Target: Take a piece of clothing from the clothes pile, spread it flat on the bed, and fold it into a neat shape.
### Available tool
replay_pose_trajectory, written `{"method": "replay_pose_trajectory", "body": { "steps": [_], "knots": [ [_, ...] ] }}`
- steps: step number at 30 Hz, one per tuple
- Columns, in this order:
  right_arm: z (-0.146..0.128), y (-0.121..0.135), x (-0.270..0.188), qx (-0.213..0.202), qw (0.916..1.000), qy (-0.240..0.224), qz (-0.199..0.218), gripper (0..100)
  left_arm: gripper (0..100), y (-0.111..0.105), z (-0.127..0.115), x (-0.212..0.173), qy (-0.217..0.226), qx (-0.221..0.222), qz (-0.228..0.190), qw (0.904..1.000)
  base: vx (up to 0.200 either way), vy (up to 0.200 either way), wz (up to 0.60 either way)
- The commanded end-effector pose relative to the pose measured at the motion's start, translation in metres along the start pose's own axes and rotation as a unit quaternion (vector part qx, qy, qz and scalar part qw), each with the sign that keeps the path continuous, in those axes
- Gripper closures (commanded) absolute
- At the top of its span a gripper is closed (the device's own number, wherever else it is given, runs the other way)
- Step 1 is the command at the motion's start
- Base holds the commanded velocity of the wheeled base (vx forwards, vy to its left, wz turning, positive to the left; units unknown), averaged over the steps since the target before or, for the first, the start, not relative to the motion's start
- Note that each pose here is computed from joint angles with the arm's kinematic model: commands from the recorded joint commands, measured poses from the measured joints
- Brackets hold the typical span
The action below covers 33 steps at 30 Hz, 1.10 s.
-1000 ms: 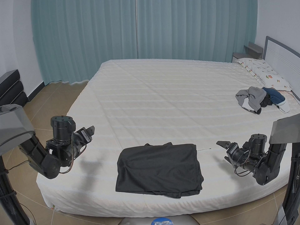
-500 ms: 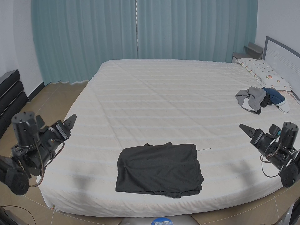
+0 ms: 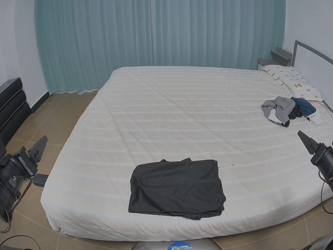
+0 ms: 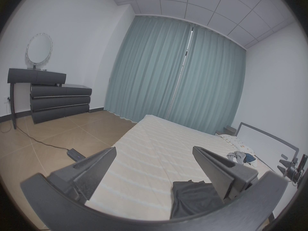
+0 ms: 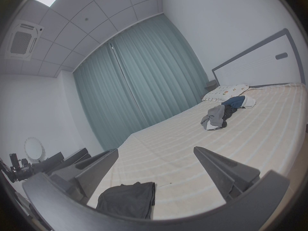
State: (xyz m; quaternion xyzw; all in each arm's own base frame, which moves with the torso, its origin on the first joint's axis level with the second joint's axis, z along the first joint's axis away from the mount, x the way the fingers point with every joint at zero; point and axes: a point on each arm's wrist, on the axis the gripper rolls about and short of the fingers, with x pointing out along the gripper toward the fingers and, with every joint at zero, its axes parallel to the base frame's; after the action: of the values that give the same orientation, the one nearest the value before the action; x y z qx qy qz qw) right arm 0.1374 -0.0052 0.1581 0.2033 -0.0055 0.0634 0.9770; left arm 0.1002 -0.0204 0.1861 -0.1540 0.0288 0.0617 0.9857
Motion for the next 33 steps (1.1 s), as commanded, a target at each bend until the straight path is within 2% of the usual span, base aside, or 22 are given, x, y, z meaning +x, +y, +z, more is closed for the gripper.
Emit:
{"method": "replay_pose_trajectory", "body": {
  "steps": [1, 6, 9, 10, 11, 17, 20, 24, 30, 33],
  "knots": [
    [0.018, 0.022, -0.067, -0.039, 0.9970, -0.042, 0.052, 0, 0, 0.027, 0.012, -0.065, -0.071, -0.004, 0.014, 0.9974, 0.000, 0.000, 0.00],
    [0.020, 0.034, -0.104, -0.069, 0.9952, -0.017, 0.068, 0, 0, 0.039, 0.005, -0.090, -0.095, 0.028, 0.050, 0.9939, 0.000, 0.000, 0.00],
    [0.017, 0.039, -0.138, -0.099, 0.9884, 0.009, 0.115, 0, 0, 0.045, -0.001, -0.105, -0.111, 0.054, 0.068, 0.9900, 0.000, 0.000, 0.00],
    [0.016, 0.039, -0.141, -0.102, 0.9876, 0.011, 0.119, 0, 0, 0.045, -0.001, -0.106, -0.112, 0.056, 0.070, 0.9897, 0.000, 0.000, 0.00],
    [0.014, 0.038, -0.155, -0.122, 0.9828, 0.026, 0.136, 0, 0, 0.047, -0.004, -0.112, -0.118, 0.069, 0.080, 0.9873, 0.000, 0.000, 0.00],
    [0.001, 0.032, -0.184, -0.162, 0.9756, 0.054, 0.138, 0, 0, 0.052, -0.014, -0.129, -0.141, 0.100, 0.103, 0.9795, 0.000, 0.000, 0.00],
    [-0.007, 0.029, -0.190, -0.176, 0.9755, 0.051, 0.121, 0, 0, 0.056, -0.024, -0.140, -0.152, 0.113, 0.111, 0.9756, 0.000, 0.000, 0.00],
    [-0.017, 0.028, -0.188, -0.180, 0.9808, 0.054, 0.053, 0, 0, 0.060, -0.035, -0.149, -0.159, 0.112, 0.115, 0.9741, 0.000, 0.000, 0.00],
    [-0.030, 0.023, -0.190, -0.213, 0.9750, 0.057, -0.029, 0, 0, 0.063, -0.046, -0.143, -0.136, 0.101, 0.120, 0.9783, 0.000, 0.000, 0.00],
    [-0.041, 0.016, -0.191, -0.221, 0.9733, 0.054, -0.032, 0, 0, 0.064, -0.053, -0.138, -0.125, 0.106, 0.122, 0.9789, 0.000, 0.000, 0.00]
  ]
}}
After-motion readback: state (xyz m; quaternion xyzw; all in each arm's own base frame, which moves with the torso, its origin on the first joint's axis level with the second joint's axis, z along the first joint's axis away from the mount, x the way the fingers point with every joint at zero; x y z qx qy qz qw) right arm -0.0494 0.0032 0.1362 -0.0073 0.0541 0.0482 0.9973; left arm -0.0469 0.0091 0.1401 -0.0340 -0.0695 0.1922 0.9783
